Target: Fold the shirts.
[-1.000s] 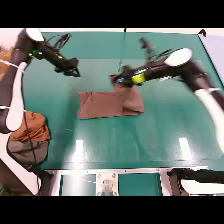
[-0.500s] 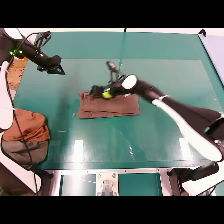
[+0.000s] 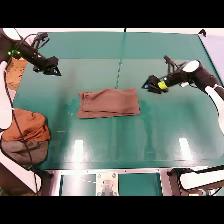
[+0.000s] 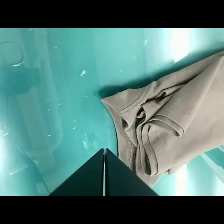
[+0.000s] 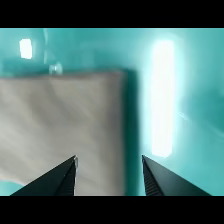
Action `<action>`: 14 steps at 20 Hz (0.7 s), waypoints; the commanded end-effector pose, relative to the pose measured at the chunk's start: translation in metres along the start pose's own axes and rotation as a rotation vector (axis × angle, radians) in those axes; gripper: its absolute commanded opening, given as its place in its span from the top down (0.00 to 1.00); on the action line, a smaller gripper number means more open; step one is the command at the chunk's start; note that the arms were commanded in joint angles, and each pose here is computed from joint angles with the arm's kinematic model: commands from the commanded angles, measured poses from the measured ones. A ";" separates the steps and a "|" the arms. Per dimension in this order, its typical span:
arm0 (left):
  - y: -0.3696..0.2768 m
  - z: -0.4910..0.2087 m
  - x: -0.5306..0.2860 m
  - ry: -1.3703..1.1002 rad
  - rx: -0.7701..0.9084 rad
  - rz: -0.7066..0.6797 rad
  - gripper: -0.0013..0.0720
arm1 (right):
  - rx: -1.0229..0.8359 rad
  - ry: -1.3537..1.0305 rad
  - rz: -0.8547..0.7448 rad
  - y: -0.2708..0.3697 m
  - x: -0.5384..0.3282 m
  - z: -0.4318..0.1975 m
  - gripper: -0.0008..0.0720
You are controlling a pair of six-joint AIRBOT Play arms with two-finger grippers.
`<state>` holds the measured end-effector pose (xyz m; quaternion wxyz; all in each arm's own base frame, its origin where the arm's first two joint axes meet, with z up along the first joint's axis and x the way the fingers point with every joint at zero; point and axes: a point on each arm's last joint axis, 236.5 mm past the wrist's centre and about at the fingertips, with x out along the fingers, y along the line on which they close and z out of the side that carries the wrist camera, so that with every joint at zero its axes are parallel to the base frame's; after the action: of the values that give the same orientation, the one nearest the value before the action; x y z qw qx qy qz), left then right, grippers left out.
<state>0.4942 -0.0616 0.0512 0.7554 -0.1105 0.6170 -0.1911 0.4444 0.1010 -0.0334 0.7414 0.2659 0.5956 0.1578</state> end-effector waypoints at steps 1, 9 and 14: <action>0.004 0.000 0.000 0.000 -0.035 0.013 0.95 | 0.046 0.077 0.136 -0.021 0.022 -0.022 0.34; 0.003 -0.003 -0.001 0.011 -0.049 0.011 0.95 | 0.044 0.213 0.347 0.044 0.103 -0.056 0.43; 0.003 -0.005 -0.001 0.021 -0.041 0.010 0.95 | -0.073 0.156 0.391 0.090 0.058 -0.017 0.97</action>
<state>0.4915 -0.0586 0.0494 0.7494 -0.1240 0.6270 -0.1727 0.4358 0.2068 -0.0689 0.6494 0.3395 0.6023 0.3167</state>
